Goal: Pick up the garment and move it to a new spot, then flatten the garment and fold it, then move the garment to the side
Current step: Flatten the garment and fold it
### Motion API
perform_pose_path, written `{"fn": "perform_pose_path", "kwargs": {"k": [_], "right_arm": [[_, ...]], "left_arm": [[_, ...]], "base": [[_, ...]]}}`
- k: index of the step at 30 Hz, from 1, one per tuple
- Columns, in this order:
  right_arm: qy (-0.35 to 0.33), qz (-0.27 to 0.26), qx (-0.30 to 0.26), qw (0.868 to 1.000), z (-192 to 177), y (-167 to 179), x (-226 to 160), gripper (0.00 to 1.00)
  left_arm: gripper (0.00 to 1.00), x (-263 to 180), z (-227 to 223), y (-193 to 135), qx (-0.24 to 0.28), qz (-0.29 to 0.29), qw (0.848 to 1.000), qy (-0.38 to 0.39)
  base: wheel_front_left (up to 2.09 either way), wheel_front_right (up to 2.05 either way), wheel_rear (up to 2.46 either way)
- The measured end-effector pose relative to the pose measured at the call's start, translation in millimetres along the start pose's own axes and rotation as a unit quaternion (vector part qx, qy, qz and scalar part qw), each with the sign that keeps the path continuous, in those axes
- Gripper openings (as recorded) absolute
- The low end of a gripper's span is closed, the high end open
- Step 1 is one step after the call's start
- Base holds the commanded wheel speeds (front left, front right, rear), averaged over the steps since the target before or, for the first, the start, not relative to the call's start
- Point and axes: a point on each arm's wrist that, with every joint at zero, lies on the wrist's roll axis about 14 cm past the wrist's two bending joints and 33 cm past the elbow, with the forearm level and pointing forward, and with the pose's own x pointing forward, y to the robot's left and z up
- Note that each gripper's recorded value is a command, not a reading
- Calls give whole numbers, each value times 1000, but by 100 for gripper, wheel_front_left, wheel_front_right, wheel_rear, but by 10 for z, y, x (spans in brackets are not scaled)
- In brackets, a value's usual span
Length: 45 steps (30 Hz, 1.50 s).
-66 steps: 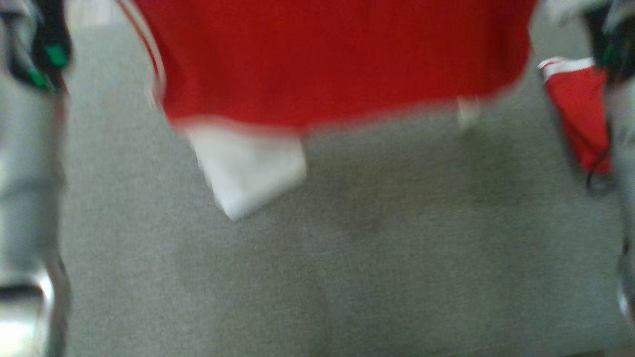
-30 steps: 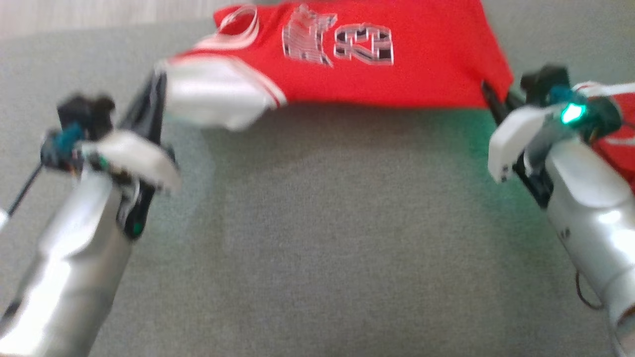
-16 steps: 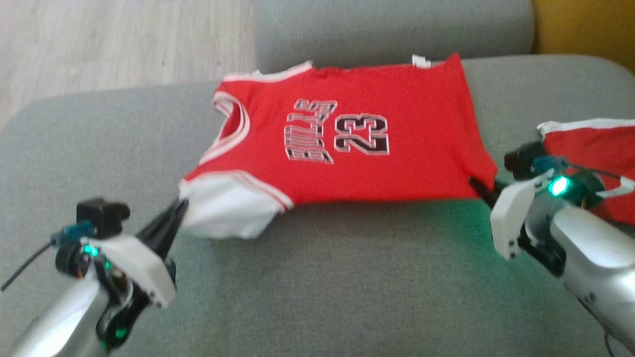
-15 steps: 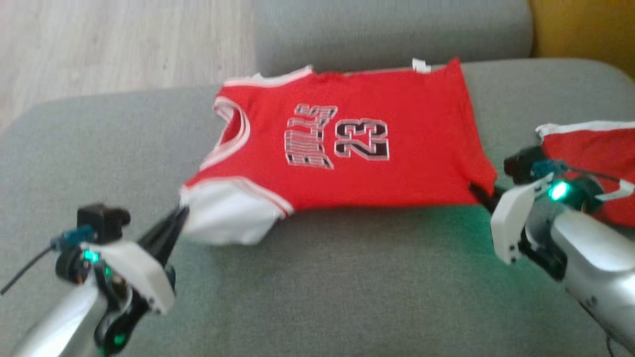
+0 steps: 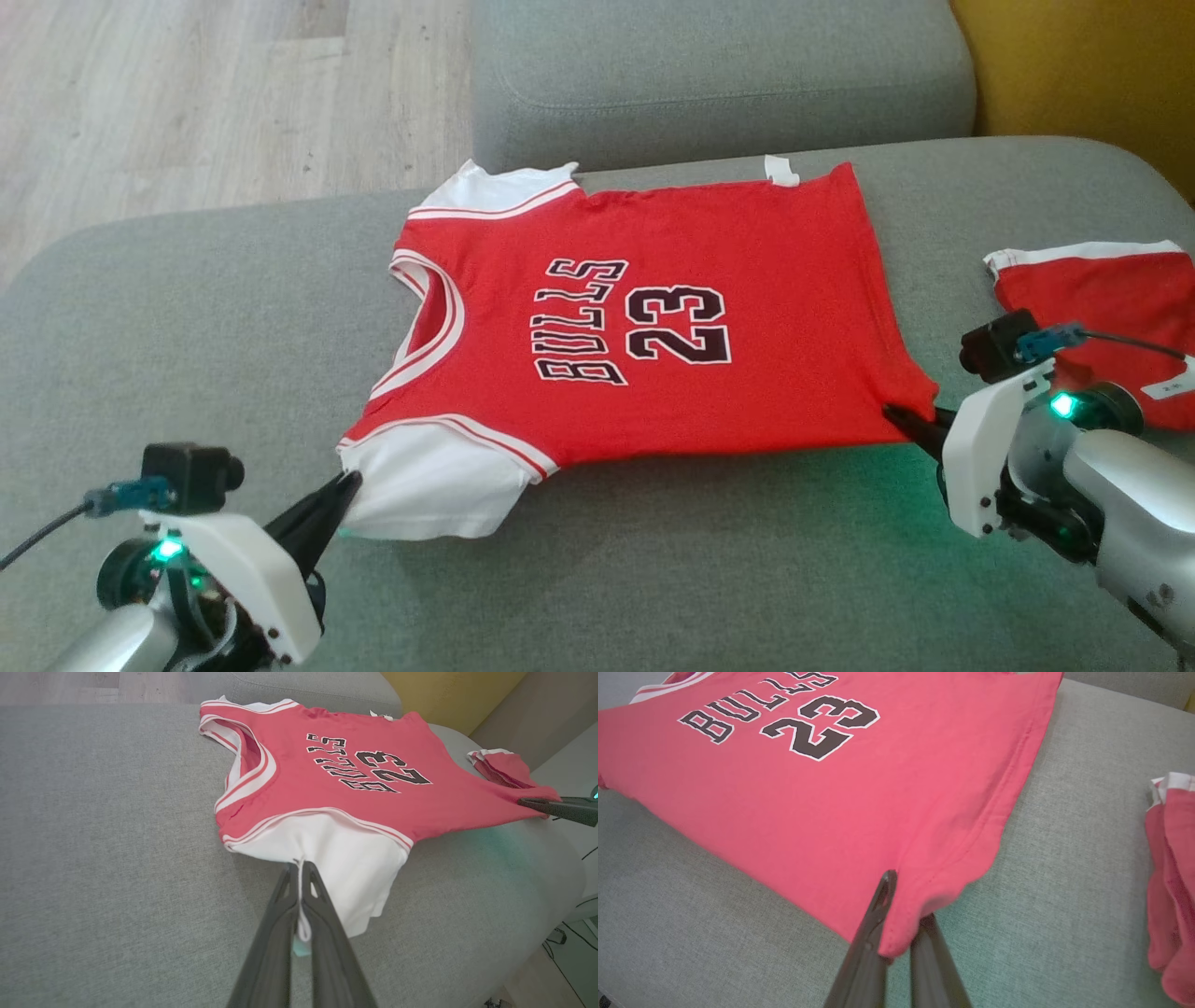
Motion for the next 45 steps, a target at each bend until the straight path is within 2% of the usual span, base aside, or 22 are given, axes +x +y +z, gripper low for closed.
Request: {"fn": "perform_pose_path", "kwargs": {"k": [14, 24, 36, 45], "right_arm": [[12, -21, 36, 999, -30, -194, 146, 0], [40, -28, 66, 997, 73, -315, 360, 0], [53, -56, 65, 995, 253, -552, 595, 0], [64, -62, 67, 994, 251, -613, 729, 0]], "left_arm": [[0, 294, 211, 141, 6, 12, 1000, 23], [0, 661, 456, 343, 36, 22, 997, 61], [0, 1129, 651, 593, 93, 46, 989, 110], [0, 1392, 666, 699, 110, 56, 983, 134]], "base": [[0, 0, 0], [0, 0, 0], [0, 0, 0], [0, 0, 0]]}}
